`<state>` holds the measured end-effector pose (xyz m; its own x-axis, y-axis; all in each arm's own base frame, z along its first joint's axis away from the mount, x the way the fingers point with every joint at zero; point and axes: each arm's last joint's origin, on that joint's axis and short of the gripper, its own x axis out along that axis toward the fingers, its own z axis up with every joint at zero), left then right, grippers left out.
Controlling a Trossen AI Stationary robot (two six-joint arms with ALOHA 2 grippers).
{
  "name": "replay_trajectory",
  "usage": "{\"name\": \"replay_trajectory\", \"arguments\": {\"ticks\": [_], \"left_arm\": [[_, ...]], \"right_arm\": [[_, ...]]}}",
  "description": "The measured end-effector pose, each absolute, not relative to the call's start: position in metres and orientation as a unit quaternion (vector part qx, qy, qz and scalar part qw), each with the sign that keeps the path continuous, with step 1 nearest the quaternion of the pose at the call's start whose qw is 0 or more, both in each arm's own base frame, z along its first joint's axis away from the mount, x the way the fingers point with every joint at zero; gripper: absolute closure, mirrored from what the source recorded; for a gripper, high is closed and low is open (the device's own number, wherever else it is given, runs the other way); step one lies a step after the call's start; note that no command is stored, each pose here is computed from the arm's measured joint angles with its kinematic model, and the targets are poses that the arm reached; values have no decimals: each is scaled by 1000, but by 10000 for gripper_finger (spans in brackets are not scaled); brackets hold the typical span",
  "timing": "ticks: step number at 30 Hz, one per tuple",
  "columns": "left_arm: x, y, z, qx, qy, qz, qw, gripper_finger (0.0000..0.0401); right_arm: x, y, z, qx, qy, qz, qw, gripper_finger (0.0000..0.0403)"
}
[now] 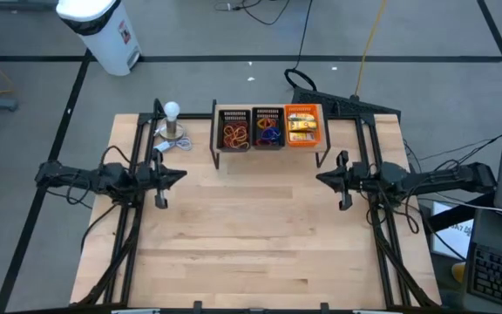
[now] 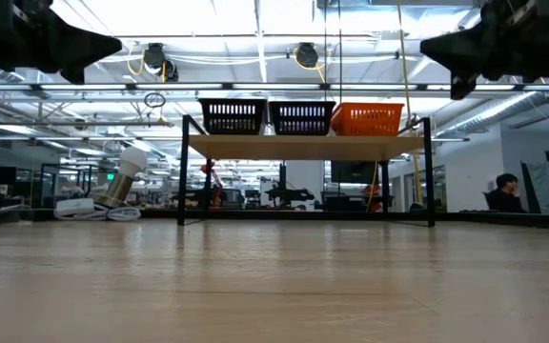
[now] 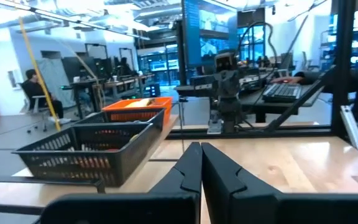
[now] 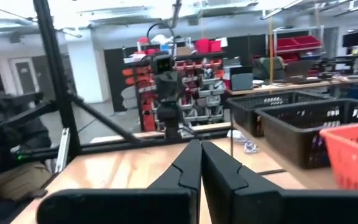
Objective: Pick & Place Office Desk Supplies
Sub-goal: Return to Home Position
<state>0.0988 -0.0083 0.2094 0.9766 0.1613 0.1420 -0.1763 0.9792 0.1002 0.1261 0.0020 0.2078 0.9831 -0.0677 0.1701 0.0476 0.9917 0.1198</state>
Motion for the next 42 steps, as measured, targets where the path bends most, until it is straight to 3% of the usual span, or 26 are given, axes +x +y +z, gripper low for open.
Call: {"name": "replay_trajectory", "arguments": {"ticks": [16,28,42], "left_arm": [[96,-21,202,78,-35,16,996,400],[98,-22,181,76,21,32,996,400],[101,-24,169,25,2,19,1000,391]], "right_arm": [[120,1,194,47,-122,-44,990,403],[121,-5,189,78,-98,-71,990,403],[122,-4,188,71,-92,-49,992,403]]}}
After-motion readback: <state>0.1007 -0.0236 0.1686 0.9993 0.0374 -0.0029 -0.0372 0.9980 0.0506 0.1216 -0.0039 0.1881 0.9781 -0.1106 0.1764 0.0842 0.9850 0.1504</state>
